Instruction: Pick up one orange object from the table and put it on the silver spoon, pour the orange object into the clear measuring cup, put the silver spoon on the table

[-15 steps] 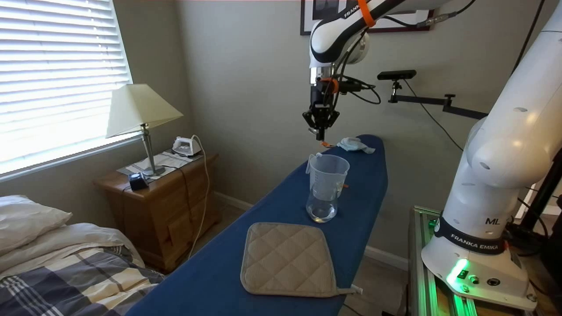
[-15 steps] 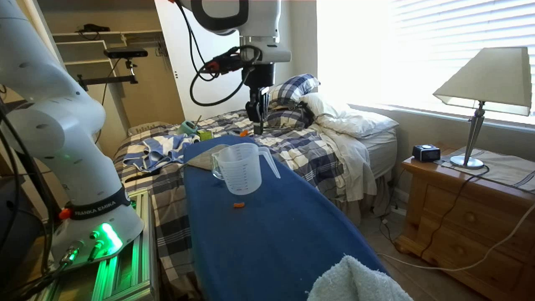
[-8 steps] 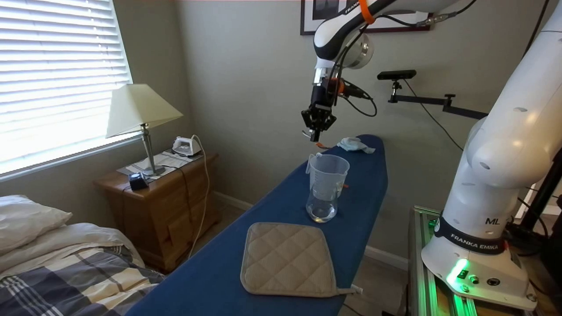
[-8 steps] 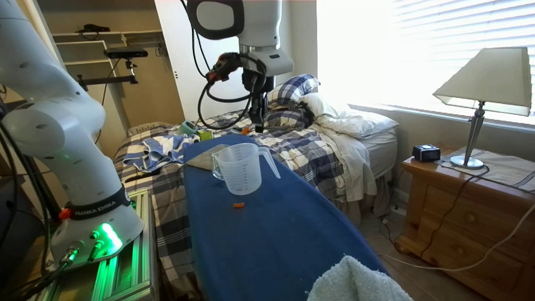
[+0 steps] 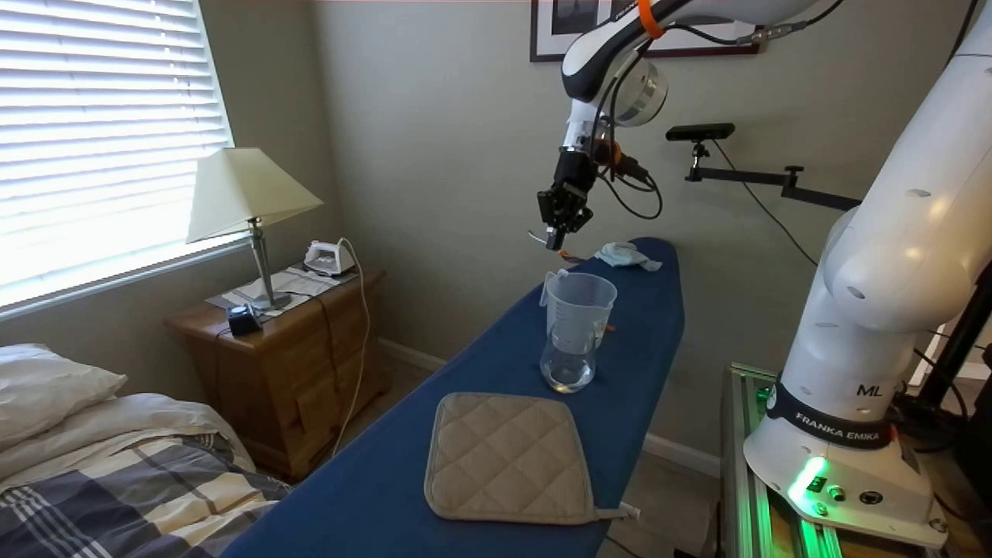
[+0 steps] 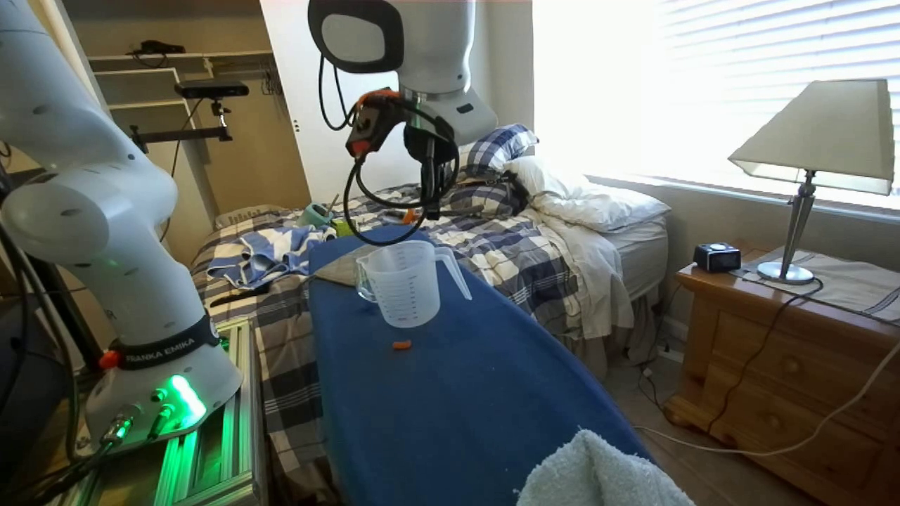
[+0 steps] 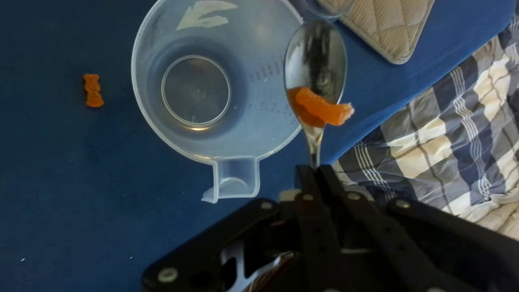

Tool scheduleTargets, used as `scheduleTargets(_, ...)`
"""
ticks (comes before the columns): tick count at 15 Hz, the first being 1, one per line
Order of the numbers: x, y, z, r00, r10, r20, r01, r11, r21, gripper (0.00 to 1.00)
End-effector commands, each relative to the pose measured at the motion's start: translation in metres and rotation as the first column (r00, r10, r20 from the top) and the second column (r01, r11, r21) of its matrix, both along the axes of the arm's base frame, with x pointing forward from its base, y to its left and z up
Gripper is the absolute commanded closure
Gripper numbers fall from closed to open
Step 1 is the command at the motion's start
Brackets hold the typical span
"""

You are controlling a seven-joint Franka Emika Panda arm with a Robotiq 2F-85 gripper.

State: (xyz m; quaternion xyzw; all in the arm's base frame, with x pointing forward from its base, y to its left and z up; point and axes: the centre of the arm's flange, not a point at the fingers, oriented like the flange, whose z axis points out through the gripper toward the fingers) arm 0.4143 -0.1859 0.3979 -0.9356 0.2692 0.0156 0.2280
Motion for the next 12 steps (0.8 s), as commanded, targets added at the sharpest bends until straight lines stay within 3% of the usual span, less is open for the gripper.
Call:
scheduleTargets(1,-0.002,-0.005,0.007,0.997,0.063,0.055,-0.066,0.996,0.058,0.97)
scheduleTargets(4,-0.003,-0.008,0.011,0.991,0.105,0.079,-0.11,0.992,0.065,0.97)
scheduleTargets(5,0.0,-0.012,0.01,0.984,0.129,0.127,-0.13,0.992,0.001,0.97)
scheduleTargets(6,-0.001,-0.012,0.011,0.987,0.125,0.103,-0.129,0.991,0.036,0.97)
scheduleTargets(10,-0.001,-0.015,0.015,0.982,0.134,0.136,-0.141,0.989,0.045,0.98)
scheduleTargets(12,-0.002,-0.015,0.018,0.989,0.115,0.095,-0.128,0.983,0.135,0.97)
